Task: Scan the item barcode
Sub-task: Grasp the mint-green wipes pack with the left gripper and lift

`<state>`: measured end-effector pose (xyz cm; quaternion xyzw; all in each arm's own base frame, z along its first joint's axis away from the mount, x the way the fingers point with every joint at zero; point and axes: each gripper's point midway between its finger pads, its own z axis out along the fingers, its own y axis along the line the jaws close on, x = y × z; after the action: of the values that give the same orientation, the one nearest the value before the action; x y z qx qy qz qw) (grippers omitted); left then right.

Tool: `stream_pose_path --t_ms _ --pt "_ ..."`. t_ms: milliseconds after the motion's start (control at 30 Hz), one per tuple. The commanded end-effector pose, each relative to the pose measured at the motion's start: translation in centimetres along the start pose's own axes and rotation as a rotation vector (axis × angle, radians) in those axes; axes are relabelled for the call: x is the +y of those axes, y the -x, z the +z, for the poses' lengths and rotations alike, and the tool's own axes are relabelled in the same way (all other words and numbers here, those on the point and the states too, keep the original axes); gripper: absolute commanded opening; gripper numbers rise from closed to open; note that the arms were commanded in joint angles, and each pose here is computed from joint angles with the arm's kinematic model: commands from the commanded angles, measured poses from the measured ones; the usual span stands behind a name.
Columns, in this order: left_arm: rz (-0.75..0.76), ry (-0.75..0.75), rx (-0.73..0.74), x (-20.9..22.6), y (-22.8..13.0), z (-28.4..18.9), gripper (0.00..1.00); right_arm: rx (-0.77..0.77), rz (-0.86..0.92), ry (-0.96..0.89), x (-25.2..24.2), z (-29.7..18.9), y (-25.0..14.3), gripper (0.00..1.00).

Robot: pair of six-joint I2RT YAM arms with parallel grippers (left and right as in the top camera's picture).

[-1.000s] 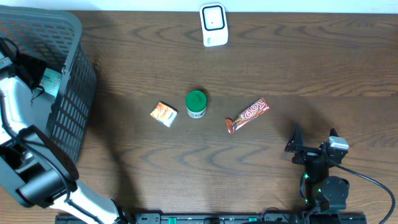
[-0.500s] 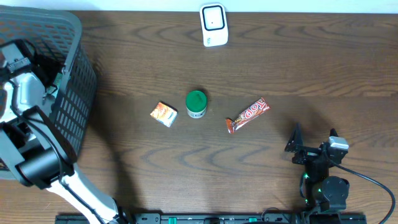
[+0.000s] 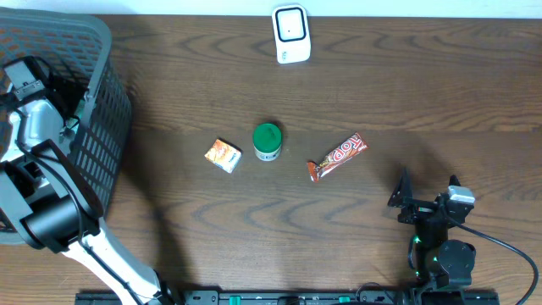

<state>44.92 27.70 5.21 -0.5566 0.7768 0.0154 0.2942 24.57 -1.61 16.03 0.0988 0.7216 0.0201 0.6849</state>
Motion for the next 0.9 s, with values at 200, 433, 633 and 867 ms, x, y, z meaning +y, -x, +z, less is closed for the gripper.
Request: stream_pose_path --t_ms 200,433,633,867 --pt "0.009 0.065 0.066 2.0 -2.7 3.5 0.98 -0.003 -0.01 -0.018 -0.3 0.0 0.0 0.99" --pt "0.065 0.076 0.09 2.4 -3.4 3.8 0.64 -0.003 -0.01 -0.018 -0.3 0.0 0.0 0.99" --pt "0.108 0.113 0.14 3.5 -4.4 3.5 0.36 -0.003 -0.01 -0.018 -0.4 0.0 0.0 0.99" --pt "0.115 0.107 0.134 2.6 -2.9 0.5 0.31 -0.003 -0.01 -0.018 -0.3 0.0 0.0 0.99"
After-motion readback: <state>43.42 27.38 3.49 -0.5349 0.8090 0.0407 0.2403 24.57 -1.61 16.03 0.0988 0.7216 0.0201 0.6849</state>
